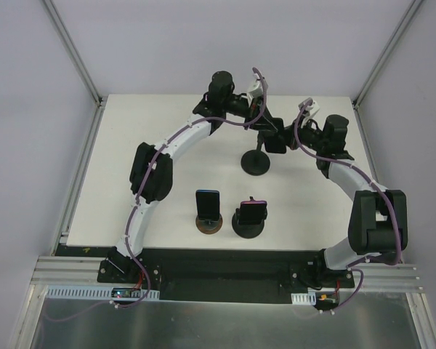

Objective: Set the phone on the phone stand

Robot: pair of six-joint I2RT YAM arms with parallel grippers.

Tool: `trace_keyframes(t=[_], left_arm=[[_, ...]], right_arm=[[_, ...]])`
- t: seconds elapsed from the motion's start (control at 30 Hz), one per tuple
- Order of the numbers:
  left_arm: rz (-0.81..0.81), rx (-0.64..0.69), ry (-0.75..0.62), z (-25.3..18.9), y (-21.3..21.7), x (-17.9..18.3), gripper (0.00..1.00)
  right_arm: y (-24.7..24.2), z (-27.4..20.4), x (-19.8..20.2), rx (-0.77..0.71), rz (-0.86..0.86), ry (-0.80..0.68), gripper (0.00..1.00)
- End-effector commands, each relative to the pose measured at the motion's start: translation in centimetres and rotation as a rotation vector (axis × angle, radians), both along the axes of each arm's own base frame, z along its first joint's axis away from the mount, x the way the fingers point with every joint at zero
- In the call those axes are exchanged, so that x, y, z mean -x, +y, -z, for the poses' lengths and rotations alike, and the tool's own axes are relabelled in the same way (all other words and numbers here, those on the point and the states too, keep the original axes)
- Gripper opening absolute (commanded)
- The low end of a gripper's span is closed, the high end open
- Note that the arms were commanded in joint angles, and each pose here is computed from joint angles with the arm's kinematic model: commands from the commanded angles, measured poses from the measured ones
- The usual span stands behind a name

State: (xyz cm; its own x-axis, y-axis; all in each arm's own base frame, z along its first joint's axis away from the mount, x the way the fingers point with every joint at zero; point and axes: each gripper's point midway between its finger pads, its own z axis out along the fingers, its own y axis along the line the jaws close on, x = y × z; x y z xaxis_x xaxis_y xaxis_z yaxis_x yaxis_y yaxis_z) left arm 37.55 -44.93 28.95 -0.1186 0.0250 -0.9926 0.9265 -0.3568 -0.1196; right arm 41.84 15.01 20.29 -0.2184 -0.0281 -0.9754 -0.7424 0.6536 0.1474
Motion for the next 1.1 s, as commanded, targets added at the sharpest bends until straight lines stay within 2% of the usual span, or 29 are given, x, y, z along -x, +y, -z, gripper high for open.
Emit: trace_keyframes(t=[0.0, 0.03, 0.07, 0.13, 0.3, 0.43, 0.47, 0.57, 0.7, 0.73, 0.87, 1.07], left_arm=[[-0.268, 0.018, -0.143, -3.8, 2.5, -2.8, 0.00], [-0.366, -0.022, -0.122, -2.4, 2.8, -4.0, 0.00], [-0.443, -0.017, -0.143, -3.8, 3.4, -4.5, 0.00], [-0.579, -0.044, -0.146, -3.8, 4.4, -5.8, 0.00], [-0.767, -0.139, -0.238, -2.7, 4.9, -7.2, 0.00], [-0.947, -0.198, -0.306, -2.1, 5.6, -8.8, 0.00], [-1.053, -0.218, -0.322, -2.1, 6.0, -9.7, 0.00], [-1.227, -0.209, -0.331, -2.3, 6.5, -11.6, 0.00], [-1.390, -0.213, -0.371, -3.4, 5.4, -12.8, 0.00], [-1.403, -0.236, -0.377, -2.4, 5.1, -13.2, 0.00], [-1.414, -0.244, -0.341, -1.8, 4.6, -13.5, 0.00], [-1.410, -0.268, -0.291, -1.0, 4.6, -13.1, 0.00]], right_arm=[[0.2, -3.6, -0.3, -0.052, 0.015, -0.115, 0.00], [0.0, -3.6, 0.0, -0.056, 0.026, -0.117, 0.00], [-0.1, -4.1, -0.1, -0.061, 0.046, -0.141, 0.00], [-0.5, -4.2, 0.2, -0.065, 0.092, -0.150, 0.00], [0.1, -5.2, 1.4, -0.072, 0.173, -0.176, 0.01], [-0.8, -5.7, 1.7, -0.079, 0.322, -0.167, 0.00], [-0.9, -5.7, 1.8, -0.089, 0.344, -0.151, 0.00], [-0.7, -5.7, 2.2, -0.134, 0.433, -0.114, 0.00], [0.2, -6.0, 3.2, -0.111, 0.552, -0.105, 0.00], [-0.5, -5.9, 3.4, -0.106, 0.606, -0.094, 0.00], [0.0, -6.1, 4.3, -0.140, 0.624, -0.070, 0.00], [2.5, -7.7, 6.0, -0.174, 0.583, -0.081, 0.00]])
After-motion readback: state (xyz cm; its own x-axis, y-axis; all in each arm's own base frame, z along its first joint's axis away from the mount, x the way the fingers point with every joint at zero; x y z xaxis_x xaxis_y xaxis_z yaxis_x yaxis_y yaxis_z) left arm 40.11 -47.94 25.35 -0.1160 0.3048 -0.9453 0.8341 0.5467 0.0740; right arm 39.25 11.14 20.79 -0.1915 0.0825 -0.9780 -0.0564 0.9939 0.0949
